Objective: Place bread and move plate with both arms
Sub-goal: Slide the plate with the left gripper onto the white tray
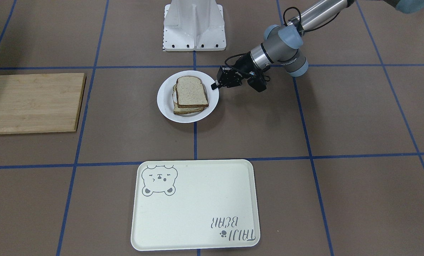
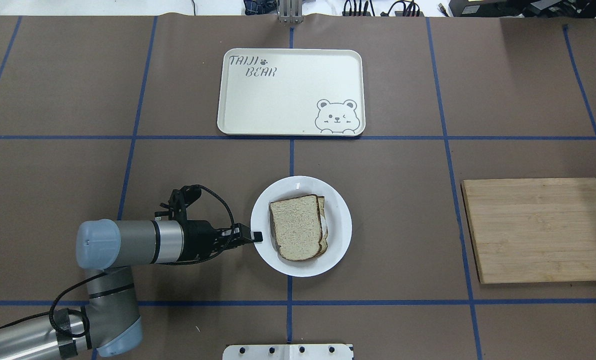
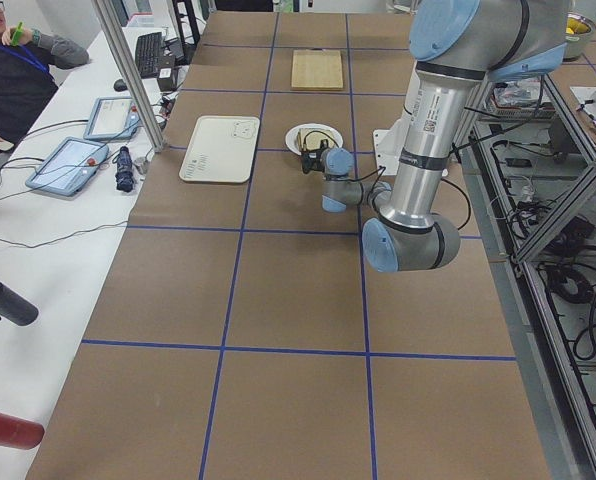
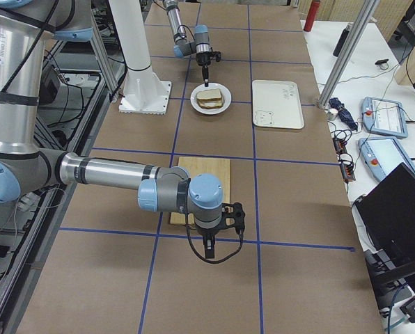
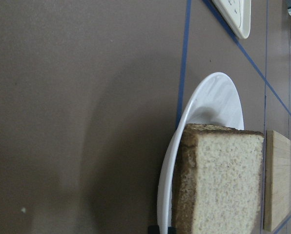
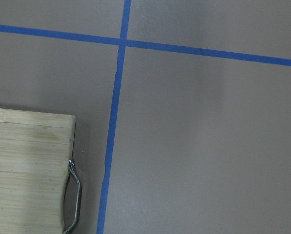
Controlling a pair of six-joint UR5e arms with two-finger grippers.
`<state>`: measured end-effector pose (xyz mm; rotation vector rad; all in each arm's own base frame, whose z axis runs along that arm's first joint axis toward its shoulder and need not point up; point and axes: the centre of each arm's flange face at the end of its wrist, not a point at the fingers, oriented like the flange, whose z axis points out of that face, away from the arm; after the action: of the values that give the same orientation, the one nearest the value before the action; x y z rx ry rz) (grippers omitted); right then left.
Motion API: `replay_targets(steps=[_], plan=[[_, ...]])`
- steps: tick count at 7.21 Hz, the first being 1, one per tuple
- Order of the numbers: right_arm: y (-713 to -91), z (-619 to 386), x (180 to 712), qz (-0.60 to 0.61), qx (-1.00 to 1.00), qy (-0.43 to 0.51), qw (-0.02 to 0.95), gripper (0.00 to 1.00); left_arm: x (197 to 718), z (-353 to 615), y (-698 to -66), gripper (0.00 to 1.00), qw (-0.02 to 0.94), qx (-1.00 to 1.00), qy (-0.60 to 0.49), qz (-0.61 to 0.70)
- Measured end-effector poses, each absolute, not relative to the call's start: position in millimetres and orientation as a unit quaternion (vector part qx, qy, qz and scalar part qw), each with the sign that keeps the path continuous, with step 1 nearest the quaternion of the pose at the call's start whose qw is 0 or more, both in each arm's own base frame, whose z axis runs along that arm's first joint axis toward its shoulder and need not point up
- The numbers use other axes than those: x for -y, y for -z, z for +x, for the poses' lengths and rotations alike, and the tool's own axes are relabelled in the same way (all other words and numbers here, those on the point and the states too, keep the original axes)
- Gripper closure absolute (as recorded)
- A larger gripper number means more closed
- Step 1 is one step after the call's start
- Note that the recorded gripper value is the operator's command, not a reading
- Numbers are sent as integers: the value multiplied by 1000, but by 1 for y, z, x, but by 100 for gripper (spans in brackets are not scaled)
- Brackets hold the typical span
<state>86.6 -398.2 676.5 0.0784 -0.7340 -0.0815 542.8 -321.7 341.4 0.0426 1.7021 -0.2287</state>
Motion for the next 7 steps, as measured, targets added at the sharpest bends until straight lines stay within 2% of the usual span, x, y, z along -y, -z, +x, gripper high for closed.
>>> replay_targets(steps=[3, 7], plan=[[-676, 86, 399, 39, 359, 40, 932, 0, 330, 545, -311, 100, 619, -768, 164, -11], [-677, 86, 399, 38, 359, 39, 932, 0, 359, 544, -269, 100, 538, -786, 306, 2]])
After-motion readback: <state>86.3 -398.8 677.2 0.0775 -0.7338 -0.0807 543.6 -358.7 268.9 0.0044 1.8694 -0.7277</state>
